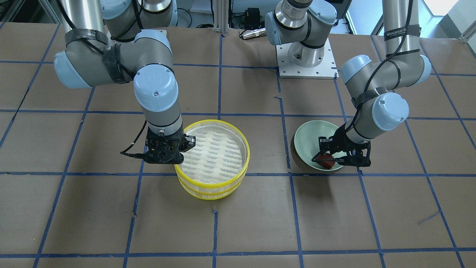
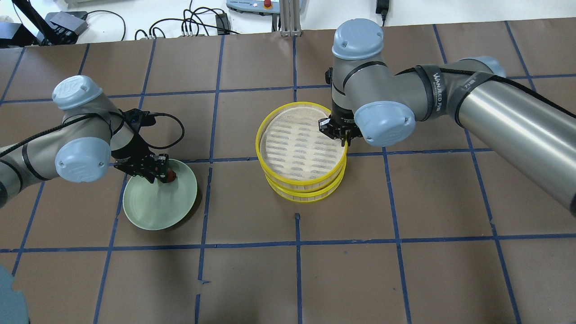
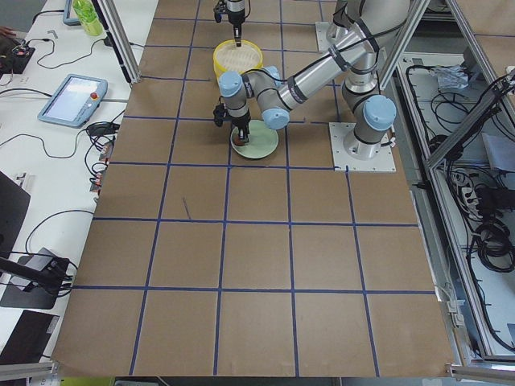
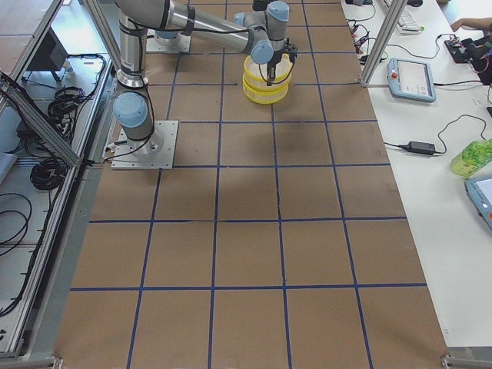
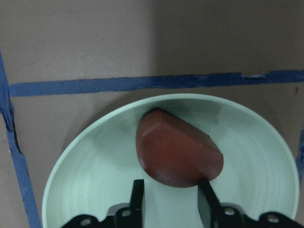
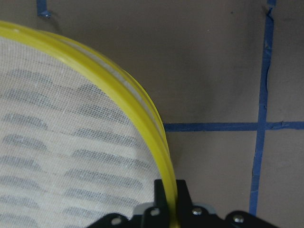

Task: Stack buns with steamer

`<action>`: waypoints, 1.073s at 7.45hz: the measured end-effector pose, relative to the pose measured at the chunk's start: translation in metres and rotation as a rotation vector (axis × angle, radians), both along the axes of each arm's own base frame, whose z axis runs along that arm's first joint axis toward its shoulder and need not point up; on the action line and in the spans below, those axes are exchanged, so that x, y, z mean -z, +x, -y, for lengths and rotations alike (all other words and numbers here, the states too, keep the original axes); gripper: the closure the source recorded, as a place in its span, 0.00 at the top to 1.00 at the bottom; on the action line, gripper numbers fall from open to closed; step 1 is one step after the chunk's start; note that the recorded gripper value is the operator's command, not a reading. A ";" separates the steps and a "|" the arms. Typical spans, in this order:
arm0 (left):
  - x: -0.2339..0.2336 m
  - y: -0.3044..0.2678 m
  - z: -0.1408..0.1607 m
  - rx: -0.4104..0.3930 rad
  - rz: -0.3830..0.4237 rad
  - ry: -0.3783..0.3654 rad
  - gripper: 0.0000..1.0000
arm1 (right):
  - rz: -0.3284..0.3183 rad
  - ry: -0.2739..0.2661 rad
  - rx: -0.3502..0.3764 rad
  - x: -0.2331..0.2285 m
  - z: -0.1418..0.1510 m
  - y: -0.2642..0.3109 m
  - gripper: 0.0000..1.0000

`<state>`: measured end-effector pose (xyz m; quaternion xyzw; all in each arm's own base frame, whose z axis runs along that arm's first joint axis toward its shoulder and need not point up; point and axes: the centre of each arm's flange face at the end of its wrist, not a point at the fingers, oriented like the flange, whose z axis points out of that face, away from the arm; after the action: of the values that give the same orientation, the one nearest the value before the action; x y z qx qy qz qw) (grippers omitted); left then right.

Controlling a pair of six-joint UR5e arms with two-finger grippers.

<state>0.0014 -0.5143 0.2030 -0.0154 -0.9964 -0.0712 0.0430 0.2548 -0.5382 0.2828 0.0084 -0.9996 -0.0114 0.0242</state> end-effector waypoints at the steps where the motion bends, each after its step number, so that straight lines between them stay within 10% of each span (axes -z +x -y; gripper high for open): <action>1: -0.001 -0.002 0.003 0.003 0.000 -0.022 0.00 | 0.000 0.002 -0.004 0.001 0.001 -0.002 0.05; 8: -0.120 -0.052 0.013 0.054 0.051 -0.197 0.00 | -0.012 0.010 0.007 0.008 0.002 -0.005 0.08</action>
<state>-0.0506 -0.5277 0.3233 -0.0448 -0.9986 0.0254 0.0141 0.2498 -0.5400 0.2749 0.0050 -0.9994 -0.0165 0.0301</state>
